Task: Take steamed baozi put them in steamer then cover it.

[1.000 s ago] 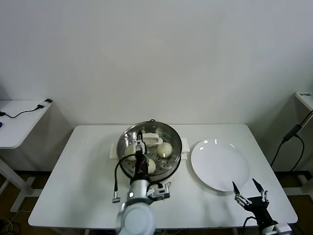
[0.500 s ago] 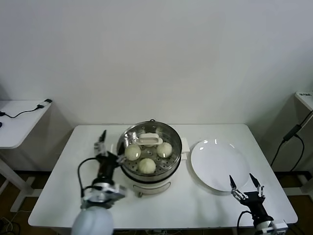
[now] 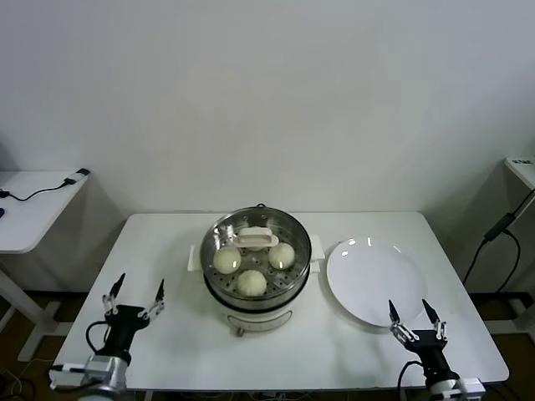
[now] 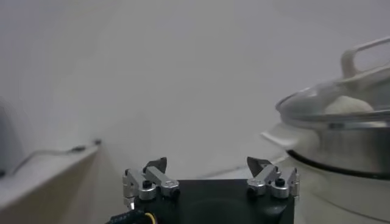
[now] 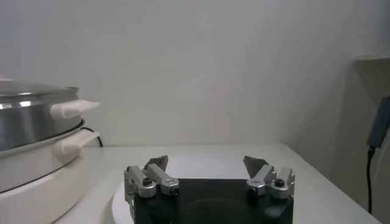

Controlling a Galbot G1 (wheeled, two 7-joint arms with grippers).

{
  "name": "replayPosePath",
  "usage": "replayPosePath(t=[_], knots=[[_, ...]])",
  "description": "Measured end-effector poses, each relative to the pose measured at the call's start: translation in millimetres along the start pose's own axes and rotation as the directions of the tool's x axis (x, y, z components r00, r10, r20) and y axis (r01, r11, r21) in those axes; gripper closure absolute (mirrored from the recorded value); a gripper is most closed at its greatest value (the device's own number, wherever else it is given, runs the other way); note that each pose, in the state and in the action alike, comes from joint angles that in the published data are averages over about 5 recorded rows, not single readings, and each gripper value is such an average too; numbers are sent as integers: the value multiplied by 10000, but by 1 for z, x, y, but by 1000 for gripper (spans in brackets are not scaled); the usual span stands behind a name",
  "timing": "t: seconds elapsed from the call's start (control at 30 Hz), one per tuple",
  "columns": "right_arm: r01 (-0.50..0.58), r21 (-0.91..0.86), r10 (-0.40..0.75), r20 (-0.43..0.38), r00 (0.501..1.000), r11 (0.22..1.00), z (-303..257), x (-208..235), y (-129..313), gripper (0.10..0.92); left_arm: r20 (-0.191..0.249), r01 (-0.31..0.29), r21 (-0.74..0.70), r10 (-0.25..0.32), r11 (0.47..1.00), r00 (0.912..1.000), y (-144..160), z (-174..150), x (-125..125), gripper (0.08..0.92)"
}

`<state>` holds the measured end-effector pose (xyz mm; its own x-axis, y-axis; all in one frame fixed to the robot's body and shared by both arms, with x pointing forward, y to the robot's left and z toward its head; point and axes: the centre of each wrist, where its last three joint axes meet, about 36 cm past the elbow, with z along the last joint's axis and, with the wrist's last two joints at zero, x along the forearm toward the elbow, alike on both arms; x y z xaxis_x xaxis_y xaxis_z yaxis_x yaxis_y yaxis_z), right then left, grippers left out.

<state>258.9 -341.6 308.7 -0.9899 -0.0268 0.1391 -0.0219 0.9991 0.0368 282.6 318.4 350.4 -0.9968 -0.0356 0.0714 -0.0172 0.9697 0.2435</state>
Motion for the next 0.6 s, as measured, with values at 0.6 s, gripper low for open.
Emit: replayPosePath(t=[0.6], knots=[[-139, -254, 136, -127, 9998, 9996, 5, 4, 3, 200, 34, 705, 2227, -731, 9723, 9973, 23, 46, 27, 177]])
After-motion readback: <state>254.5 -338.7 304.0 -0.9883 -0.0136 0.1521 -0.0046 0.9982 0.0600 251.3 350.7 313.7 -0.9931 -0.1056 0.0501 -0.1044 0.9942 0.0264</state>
